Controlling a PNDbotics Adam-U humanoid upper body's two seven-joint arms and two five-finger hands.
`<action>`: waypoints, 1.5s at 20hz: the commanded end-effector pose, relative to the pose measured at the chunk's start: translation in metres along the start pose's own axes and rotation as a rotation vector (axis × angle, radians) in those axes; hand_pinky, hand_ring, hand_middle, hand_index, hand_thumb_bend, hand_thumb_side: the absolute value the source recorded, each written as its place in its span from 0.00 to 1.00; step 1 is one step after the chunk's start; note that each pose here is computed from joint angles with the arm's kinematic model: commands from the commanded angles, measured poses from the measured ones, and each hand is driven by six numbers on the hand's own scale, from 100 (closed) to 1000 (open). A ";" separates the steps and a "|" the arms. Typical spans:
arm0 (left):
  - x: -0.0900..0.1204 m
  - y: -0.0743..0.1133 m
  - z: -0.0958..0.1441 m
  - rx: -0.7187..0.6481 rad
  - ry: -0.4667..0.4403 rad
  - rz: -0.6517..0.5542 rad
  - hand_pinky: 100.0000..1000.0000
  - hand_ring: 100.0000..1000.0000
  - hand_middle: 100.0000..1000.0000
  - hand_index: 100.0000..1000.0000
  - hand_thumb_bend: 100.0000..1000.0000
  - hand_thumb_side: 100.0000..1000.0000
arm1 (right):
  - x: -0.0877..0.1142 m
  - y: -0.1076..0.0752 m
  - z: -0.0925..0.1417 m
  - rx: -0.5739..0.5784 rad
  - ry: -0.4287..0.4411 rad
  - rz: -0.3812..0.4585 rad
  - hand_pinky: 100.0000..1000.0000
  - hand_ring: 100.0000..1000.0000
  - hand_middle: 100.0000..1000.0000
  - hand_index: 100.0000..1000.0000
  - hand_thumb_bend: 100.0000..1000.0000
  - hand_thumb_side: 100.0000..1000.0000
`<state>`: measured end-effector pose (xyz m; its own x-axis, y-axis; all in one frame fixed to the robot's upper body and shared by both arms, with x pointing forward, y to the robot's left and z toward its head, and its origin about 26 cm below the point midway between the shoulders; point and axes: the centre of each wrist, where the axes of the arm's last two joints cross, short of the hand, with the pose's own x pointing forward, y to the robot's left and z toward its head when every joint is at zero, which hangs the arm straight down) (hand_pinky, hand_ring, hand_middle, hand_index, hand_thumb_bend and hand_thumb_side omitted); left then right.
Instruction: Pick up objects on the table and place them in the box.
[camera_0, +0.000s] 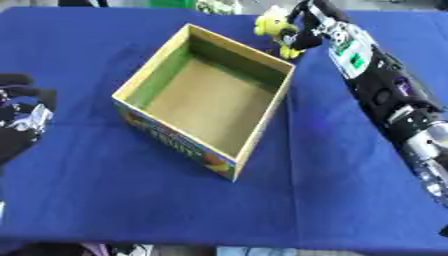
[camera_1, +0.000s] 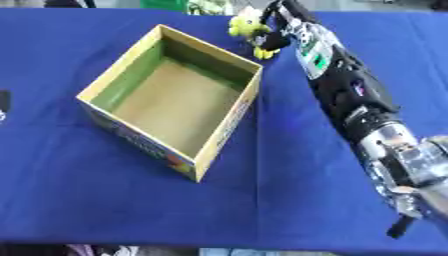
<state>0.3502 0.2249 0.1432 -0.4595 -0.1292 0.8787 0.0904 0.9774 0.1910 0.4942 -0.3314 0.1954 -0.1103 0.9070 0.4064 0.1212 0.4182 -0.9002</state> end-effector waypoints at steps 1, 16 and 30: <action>0.011 0.004 -0.005 0.005 -0.041 -0.011 0.44 0.60 0.57 0.60 0.35 0.00 | 0.009 -0.032 -0.003 -0.076 -0.053 0.019 0.40 0.30 0.01 0.11 0.00 0.00; 0.012 0.005 -0.005 0.009 -0.045 -0.015 0.44 0.61 0.57 0.60 0.35 0.00 | 0.105 -0.067 0.006 0.026 -0.488 0.118 0.42 0.30 0.02 0.12 0.00 0.00; 0.012 0.003 -0.006 0.008 -0.048 -0.008 0.44 0.61 0.57 0.60 0.35 0.00 | 0.143 -0.009 0.008 0.277 -0.596 0.194 0.44 0.32 0.04 0.14 0.00 0.00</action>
<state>0.3500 0.2242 0.1461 -0.4702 -0.1263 0.8735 0.0886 0.9779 0.1891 0.4703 -0.2086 0.2501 -0.6343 0.7512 0.1828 -0.0765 0.1743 -0.9817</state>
